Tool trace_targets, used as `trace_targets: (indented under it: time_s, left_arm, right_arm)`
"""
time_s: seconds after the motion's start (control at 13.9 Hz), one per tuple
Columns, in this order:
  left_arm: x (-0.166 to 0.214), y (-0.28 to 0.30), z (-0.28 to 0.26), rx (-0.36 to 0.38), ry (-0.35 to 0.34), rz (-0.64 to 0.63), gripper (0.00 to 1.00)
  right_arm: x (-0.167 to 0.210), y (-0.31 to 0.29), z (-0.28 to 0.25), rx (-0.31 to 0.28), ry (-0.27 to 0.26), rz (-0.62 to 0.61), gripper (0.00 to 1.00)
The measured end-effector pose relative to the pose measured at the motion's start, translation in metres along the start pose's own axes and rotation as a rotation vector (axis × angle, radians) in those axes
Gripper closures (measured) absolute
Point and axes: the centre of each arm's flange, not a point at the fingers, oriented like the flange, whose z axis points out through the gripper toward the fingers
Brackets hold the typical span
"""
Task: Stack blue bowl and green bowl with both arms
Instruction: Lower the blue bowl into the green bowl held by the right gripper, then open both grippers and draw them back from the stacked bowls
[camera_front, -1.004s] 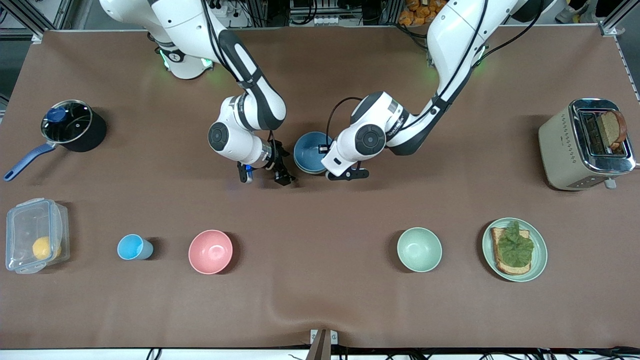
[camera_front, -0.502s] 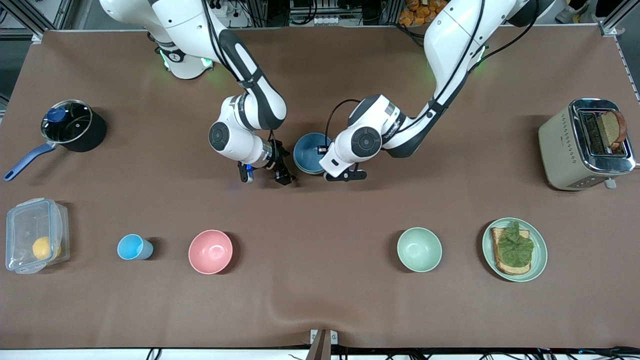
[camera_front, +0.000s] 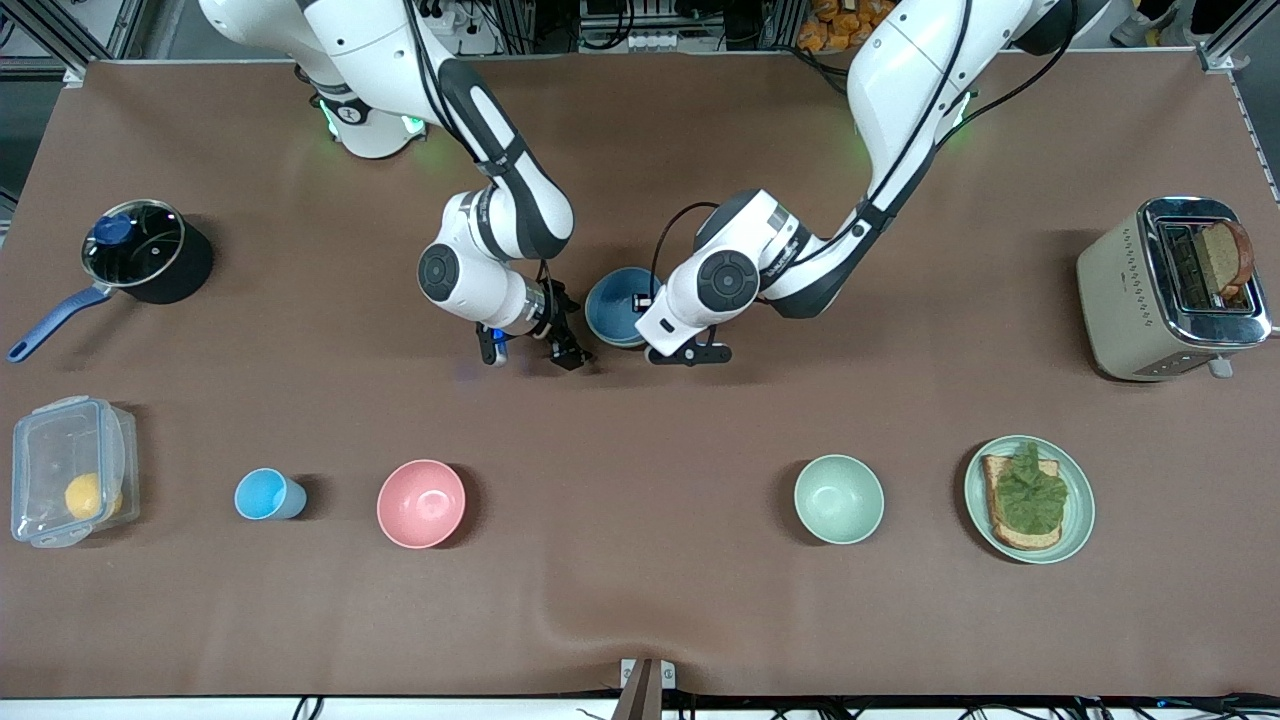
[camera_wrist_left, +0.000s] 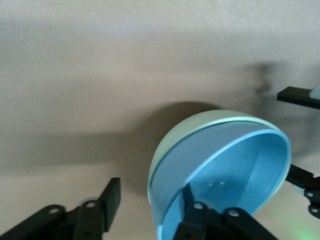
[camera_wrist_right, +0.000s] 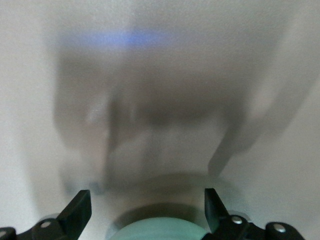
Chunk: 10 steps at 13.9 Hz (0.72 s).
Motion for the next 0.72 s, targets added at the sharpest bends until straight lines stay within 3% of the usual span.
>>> trace_targets:
  time_s: [0.29,0.5,0.72]
  left_arm:
    - [-0.001,0.005,-0.04,-0.01,0.033,-0.008,0.0]
    - [0.016,-0.011,-0.106,-0.002,0.07,-0.044,0.0]
    - [0.058,-0.062,-0.173,0.039,0.14,-0.106,0.0]
  right_arm:
    - [0.001,-0.002,-0.002,0.004,0.0,-0.007,0.0]
    - [0.003,-0.006,-0.015,-0.007,0.002,-0.032,0.0]
    - [0.025,-0.014,-0.053,-0.096,0.038,-0.091,0.0]
